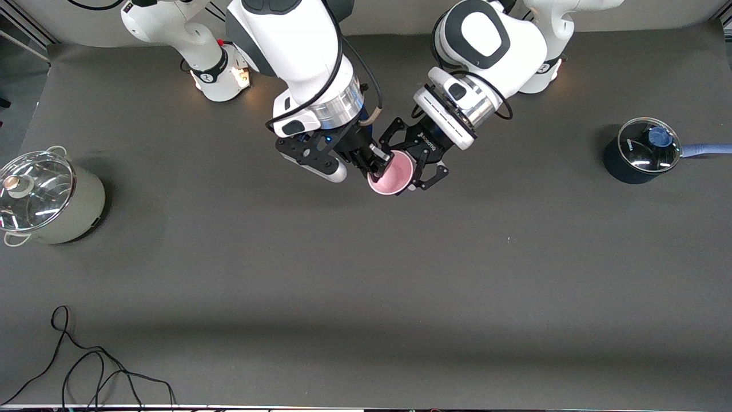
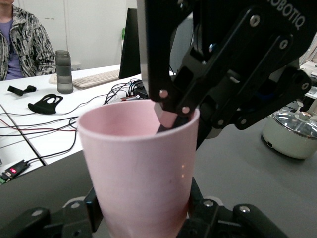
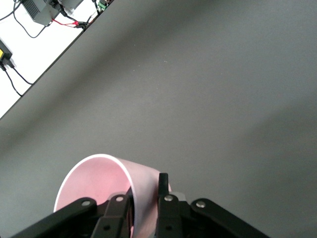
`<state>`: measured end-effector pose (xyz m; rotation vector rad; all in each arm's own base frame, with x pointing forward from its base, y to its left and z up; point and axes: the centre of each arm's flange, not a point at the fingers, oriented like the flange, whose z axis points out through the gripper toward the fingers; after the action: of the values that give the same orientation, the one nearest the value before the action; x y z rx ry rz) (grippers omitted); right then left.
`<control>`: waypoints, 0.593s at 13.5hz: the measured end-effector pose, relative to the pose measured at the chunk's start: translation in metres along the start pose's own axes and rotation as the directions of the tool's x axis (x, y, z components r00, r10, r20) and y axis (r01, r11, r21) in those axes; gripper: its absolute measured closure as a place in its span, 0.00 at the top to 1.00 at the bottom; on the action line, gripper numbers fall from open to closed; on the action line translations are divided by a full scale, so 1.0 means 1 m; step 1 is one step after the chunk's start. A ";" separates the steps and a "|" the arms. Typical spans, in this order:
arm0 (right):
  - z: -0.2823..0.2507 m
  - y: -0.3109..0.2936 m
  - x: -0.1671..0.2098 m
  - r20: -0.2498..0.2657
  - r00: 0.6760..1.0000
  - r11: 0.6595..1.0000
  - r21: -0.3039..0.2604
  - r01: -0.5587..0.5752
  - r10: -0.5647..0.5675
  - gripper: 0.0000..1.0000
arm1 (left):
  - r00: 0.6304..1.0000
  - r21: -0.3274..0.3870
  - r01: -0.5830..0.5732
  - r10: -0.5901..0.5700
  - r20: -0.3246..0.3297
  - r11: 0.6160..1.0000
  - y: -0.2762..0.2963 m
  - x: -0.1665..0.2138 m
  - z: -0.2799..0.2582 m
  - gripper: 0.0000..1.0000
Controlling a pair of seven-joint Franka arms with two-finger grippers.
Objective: Transfer pink cup from left to right arm
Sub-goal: 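Close the right gripper on the cup rim beside the left gripper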
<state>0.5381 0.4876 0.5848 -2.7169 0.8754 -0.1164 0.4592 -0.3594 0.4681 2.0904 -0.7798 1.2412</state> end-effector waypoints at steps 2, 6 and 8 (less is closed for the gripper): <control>0.000 0.000 0.000 0.000 1.000 1.000 0.001 0.000 0.000 0.15 | 1.000 0.000 -0.003 0.003 0.000 1.000 0.000 0.000 0.000 0.67; -0.001 0.000 0.001 -0.001 1.000 1.000 0.003 0.010 -0.010 0.15 | 1.000 0.001 -0.005 0.005 -0.003 1.000 0.000 0.001 0.000 0.67; -0.003 -0.001 0.001 -0.002 1.000 1.000 0.006 0.015 -0.015 0.15 | 1.000 0.001 -0.005 0.005 -0.005 1.000 -0.001 0.002 0.000 0.67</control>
<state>0.5388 0.4868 0.5875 -2.7182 0.8545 -0.1245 0.4604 -0.3592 0.4704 2.0864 -0.7829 1.2492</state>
